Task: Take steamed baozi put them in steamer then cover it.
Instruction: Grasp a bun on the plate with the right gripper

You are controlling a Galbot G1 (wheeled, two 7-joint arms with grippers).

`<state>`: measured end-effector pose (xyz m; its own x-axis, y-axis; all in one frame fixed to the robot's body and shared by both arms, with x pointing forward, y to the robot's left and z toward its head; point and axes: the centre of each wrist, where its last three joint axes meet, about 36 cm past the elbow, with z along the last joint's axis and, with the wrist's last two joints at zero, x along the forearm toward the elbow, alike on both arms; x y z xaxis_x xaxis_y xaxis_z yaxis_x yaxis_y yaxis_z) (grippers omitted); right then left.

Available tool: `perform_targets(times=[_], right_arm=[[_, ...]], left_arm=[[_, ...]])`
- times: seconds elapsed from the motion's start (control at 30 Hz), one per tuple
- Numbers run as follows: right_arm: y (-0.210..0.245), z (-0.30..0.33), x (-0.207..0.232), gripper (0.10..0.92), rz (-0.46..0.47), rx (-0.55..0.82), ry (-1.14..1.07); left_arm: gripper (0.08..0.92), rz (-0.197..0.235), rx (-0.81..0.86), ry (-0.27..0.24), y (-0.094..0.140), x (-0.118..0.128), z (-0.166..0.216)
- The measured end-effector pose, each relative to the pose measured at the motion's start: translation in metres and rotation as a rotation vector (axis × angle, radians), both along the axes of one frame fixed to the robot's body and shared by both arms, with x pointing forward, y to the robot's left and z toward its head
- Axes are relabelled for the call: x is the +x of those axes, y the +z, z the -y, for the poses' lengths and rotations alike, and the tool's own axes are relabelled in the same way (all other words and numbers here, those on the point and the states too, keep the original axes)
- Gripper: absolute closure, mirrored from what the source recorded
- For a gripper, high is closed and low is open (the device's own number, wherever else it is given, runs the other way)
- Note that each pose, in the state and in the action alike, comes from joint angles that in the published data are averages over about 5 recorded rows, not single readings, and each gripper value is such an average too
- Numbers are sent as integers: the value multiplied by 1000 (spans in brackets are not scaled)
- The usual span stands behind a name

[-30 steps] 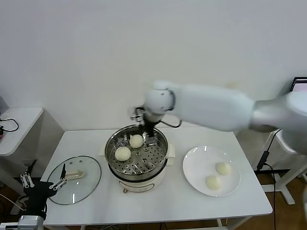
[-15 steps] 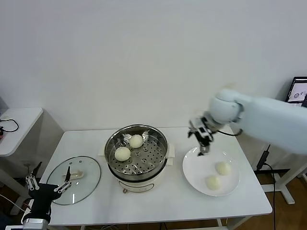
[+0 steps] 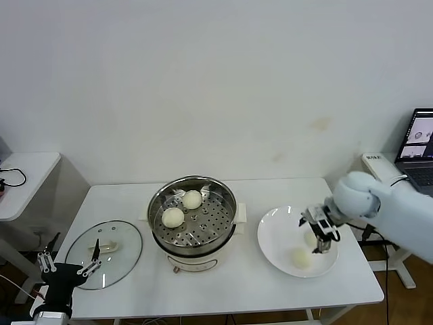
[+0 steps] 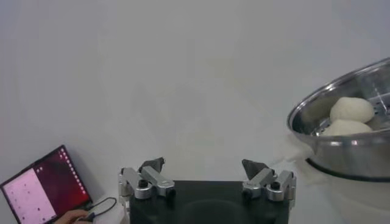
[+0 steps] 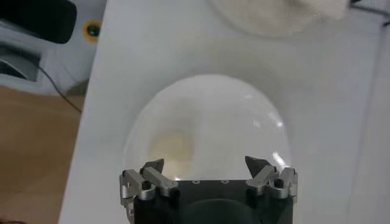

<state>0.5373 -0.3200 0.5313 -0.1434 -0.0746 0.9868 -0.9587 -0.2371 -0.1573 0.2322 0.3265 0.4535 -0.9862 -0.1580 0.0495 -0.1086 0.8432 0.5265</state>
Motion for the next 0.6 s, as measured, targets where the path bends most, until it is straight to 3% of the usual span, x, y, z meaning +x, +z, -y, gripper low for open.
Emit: perform_targets(times=[0.6], right_arm=[[-55,-1,2,199,4,-20,-28]], left_arm=[[177,1,3,11,-1,0,-4]])
